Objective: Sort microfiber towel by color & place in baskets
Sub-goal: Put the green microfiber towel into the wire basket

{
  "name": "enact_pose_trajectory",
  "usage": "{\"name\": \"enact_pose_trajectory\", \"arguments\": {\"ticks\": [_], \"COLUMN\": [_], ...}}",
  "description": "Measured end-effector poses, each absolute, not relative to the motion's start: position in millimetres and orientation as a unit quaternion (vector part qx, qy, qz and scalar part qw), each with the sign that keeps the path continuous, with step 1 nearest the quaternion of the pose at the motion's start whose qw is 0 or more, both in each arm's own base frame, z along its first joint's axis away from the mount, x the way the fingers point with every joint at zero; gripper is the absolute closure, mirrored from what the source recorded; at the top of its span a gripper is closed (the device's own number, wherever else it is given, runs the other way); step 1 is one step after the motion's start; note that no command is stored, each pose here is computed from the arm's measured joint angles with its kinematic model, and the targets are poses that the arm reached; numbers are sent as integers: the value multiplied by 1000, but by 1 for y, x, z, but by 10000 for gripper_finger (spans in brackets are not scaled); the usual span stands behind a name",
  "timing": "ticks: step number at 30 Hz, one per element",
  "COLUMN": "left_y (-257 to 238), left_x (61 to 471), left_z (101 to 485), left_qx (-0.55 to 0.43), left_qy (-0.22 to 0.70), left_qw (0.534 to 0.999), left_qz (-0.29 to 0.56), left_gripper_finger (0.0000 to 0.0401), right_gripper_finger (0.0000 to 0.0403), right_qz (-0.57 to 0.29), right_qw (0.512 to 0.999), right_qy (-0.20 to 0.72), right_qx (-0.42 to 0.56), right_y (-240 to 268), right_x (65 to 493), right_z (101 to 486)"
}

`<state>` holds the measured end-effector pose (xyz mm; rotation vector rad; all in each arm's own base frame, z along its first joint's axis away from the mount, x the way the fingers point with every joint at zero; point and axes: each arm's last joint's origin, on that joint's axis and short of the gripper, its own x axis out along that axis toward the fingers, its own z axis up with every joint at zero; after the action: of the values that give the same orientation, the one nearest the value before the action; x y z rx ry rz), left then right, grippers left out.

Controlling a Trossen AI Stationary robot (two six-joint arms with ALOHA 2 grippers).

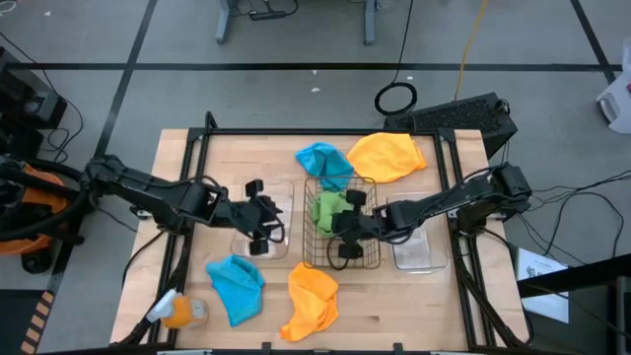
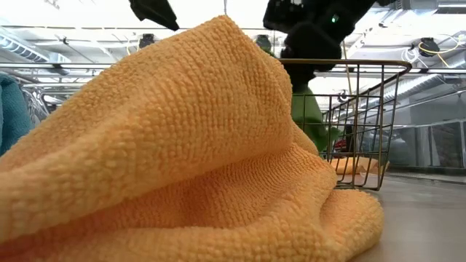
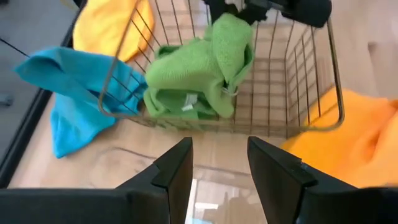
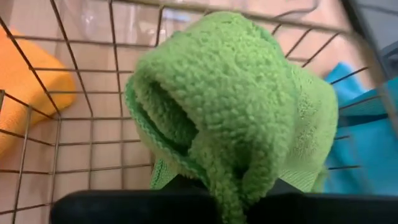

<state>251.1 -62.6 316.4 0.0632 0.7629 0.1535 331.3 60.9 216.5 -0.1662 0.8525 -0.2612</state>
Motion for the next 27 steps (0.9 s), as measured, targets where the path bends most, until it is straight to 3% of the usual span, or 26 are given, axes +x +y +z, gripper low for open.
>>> {"name": "enact_pose_trajectory", "arguments": {"ticks": [7, 15, 27], "left_y": [-70, -76, -87], "left_x": [248, 249, 246], "left_z": [293, 296, 297], "left_qx": [26, 27, 35], "left_qy": [385, 365, 352], "left_qw": [919, 927, 933], "left_qz": [82, 77, 65], "left_gripper_finger": [241, 241, 241], "right_gripper_finger": [352, 281, 181], "right_qz": [-80, -33, -46], "right_qw": [896, 894, 882], "right_qy": [437, 444, 462], "right_qx": [-25, 50, 86], "right_y": [66, 68, 65], "right_x": [336, 325, 311], "right_z": [203, 219, 232]}}
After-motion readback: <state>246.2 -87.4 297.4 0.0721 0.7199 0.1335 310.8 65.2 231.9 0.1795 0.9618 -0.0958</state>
